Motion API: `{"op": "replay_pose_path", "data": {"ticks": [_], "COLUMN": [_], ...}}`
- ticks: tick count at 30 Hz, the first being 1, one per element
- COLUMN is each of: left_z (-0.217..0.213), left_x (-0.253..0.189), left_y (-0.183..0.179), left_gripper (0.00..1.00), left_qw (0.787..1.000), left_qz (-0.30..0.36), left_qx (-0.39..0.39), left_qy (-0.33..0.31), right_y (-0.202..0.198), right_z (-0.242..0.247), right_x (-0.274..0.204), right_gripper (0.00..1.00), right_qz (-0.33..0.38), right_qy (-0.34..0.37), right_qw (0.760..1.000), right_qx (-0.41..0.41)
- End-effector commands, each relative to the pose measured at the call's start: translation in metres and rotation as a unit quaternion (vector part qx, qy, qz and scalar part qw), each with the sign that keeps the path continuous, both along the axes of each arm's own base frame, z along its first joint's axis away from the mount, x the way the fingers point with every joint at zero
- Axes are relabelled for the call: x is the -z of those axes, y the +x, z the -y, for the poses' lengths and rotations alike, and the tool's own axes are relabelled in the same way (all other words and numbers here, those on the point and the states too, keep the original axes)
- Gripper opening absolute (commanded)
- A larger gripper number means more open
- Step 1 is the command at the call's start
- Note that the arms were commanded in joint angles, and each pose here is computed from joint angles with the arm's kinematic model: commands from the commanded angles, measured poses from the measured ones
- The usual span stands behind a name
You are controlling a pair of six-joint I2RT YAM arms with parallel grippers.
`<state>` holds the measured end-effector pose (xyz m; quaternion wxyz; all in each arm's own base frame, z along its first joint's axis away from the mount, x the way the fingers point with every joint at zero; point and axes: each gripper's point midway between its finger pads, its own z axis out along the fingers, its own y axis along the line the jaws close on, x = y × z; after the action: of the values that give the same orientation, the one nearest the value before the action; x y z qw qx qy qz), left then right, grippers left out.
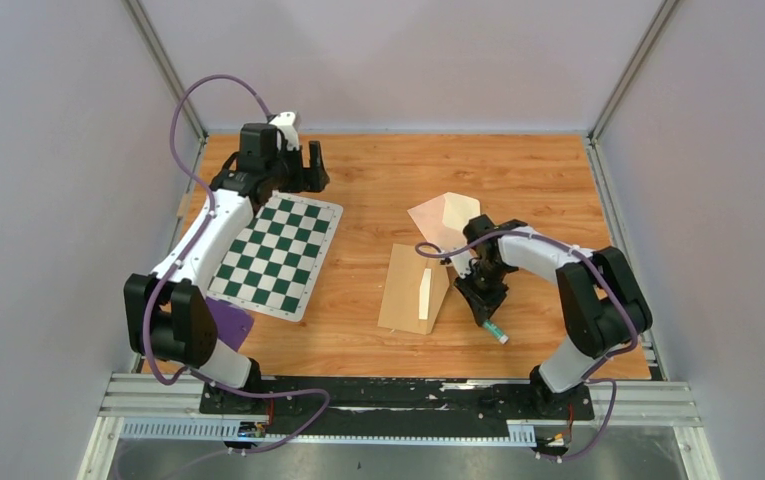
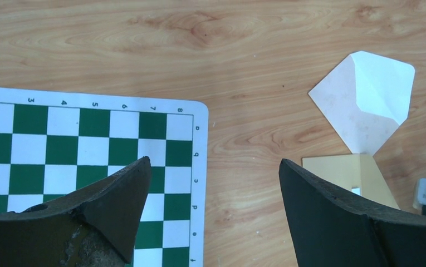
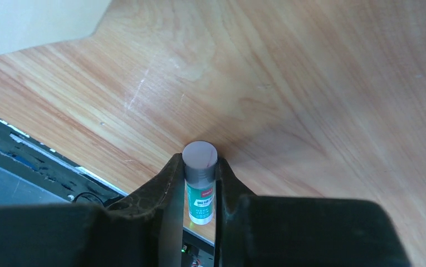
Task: Place the letter into the envelope and seal it
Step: Open the solid glue cap from the solid glue.
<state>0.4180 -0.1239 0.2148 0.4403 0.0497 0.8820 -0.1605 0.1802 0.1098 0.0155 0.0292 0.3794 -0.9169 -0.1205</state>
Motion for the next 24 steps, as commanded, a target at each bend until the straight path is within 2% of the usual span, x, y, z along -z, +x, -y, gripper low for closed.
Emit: {"op": "replay_pose_path", "data": {"ticks": [1,4,7,10,12,15,17,21,24], "left_z": [0.003,0.021,0.041,0.063,0.083,0.114,0.138,0.17,0.174], "left_x": [-0.028,-0.041,-0.061,-0.085,-0.105,-0.139,-0.161,-0.185,-0.198], "left_y": [0.013,0.016,0.017,0.009,-0.001,-0.021,-0.042,-0.078,-0.084], "left_gripper": [0.92,0.89,0.87,0.87,0.87,0.87,0.88,0.88,0.88], "left_qw": [0.999,0.997,0.99,0.975,0.958,0.923,0.891,0.839,0.822], "left_qz": [0.033,0.042,0.075,0.115,0.149,0.21,0.242,0.249,0.253], "left_qx": [0.01,0.053,0.105,0.163,0.21,0.289,0.348,0.438,0.463], "left_qy": [-0.004,-0.032,-0.063,-0.103,-0.125,-0.145,-0.162,-0.207,-0.214], "right_y": [0.029,0.061,0.099,0.137,0.158,0.187,0.196,0.201,0.197], "right_z": [0.0,-0.007,-0.022,-0.049,-0.069,-0.096,-0.109,-0.129,-0.144], "right_x": [-0.011,-0.052,-0.113,-0.184,-0.235,-0.313,-0.361,-0.444,-0.464], "right_gripper": [0.1,0.0,0.0,0.0,0.0,0.0,0.0,0.0,0.0], "right_qz": [0.044,0.101,0.162,0.217,0.26,0.332,0.378,0.438,0.405], "right_qy": [-0.018,0.009,0.062,0.14,0.208,0.321,0.4,0.549,0.6], "right_qw": [0.999,0.994,0.983,0.961,0.936,0.874,0.816,0.693,0.675], "right_qx": [0.018,0.031,0.06,0.096,0.113,0.153,0.175,0.163,0.144]}}
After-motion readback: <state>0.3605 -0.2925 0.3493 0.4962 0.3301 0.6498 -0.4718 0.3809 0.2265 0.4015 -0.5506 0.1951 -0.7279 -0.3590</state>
